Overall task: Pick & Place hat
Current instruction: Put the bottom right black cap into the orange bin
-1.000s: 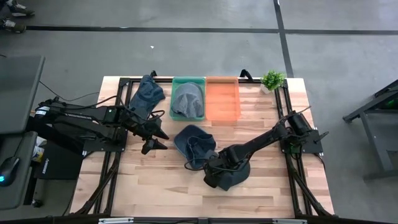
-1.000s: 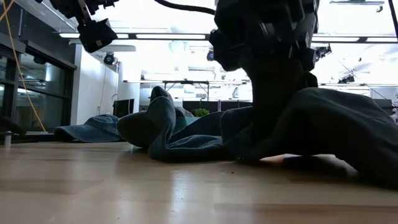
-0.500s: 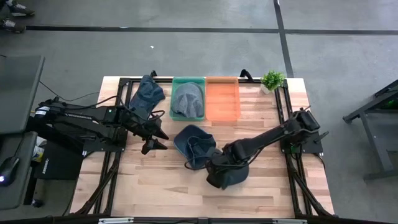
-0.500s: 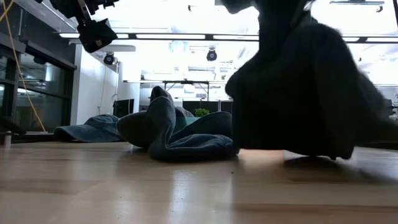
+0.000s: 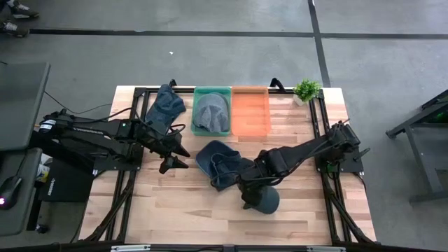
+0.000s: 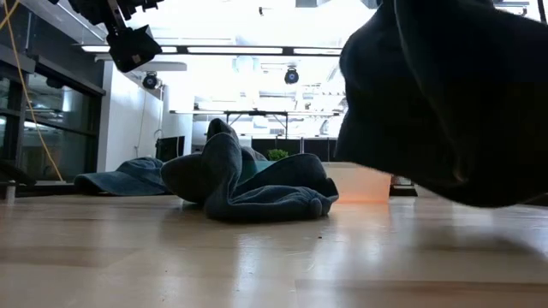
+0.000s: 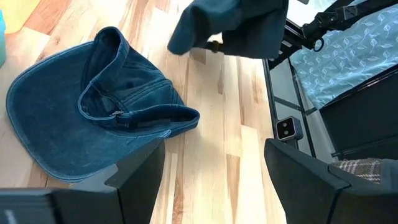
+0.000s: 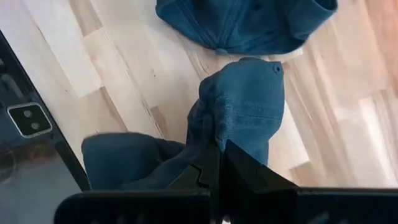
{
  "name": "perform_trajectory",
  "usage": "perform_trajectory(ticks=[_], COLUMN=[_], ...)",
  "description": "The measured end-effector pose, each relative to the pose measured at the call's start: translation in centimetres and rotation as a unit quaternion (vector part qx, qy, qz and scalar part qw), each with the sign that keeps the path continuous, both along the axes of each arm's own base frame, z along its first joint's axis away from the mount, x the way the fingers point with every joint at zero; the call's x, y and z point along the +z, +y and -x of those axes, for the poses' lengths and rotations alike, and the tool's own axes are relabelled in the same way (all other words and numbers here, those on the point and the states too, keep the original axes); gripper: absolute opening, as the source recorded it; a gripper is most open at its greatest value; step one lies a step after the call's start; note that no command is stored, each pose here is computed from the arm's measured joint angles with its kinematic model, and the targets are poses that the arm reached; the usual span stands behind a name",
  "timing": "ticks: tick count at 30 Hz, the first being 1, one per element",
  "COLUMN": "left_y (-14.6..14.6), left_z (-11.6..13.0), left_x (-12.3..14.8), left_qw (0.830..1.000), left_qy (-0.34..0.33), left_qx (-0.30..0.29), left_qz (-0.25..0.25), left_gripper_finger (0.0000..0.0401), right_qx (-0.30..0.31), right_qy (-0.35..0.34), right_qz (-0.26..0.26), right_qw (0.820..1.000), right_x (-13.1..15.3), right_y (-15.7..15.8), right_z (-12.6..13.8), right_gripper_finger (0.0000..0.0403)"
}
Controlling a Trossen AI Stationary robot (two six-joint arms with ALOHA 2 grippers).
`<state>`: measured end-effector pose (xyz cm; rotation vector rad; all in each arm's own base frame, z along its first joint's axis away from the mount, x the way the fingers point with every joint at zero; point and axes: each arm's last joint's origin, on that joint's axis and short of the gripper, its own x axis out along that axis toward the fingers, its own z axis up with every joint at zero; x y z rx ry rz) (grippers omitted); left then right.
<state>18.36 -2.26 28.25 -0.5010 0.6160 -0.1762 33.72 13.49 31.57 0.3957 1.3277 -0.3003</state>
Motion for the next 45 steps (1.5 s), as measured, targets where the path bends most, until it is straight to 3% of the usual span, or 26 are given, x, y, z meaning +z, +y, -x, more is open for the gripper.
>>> perform_trajectory(ticks=[8,18,25,31,37,45], left_y=[0.0,0.0,0.0,0.1,0.1,0.3], left_z=[0.0,0.0,0.0,0.0,0.0,-0.1], left_x=[0.0,0.0,0.0,0.0,0.1,0.1], left_qw=[1.0,1.0,1.0,1.0,1.0,0.998], left_qy=[-0.001,-0.002,-0.002,-0.001,0.002,0.006], left_qx=[-0.001,-0.002,0.003,0.008,0.017,0.064], left_qz=[-0.001,-0.003,-0.004,-0.003,0.007,0.012], left_gripper_finger=[0.0273,0.0273,0.0273,0.0273,0.0273,0.0273], right_qx=[0.008,0.091,0.134,0.201,0.29,0.353], right_qy=[0.013,0.038,0.041,0.061,0.102,0.164], right_qz=[0.032,0.086,0.142,0.212,0.28,0.355], right_qw=[0.999,0.991,0.98,0.954,0.909,0.85], right_x=[2.2,2.9,3.0,3.1,3.2,3.5], right_y=[-0.5,-2.0,-4.7,-7.7,-10.4,-14.1], right_z=[0.9,1.3,0.4,-0.2,-0.6,-0.9], right_gripper_finger=[0.0,0.0,0.0,0.0,0.0,0.0])
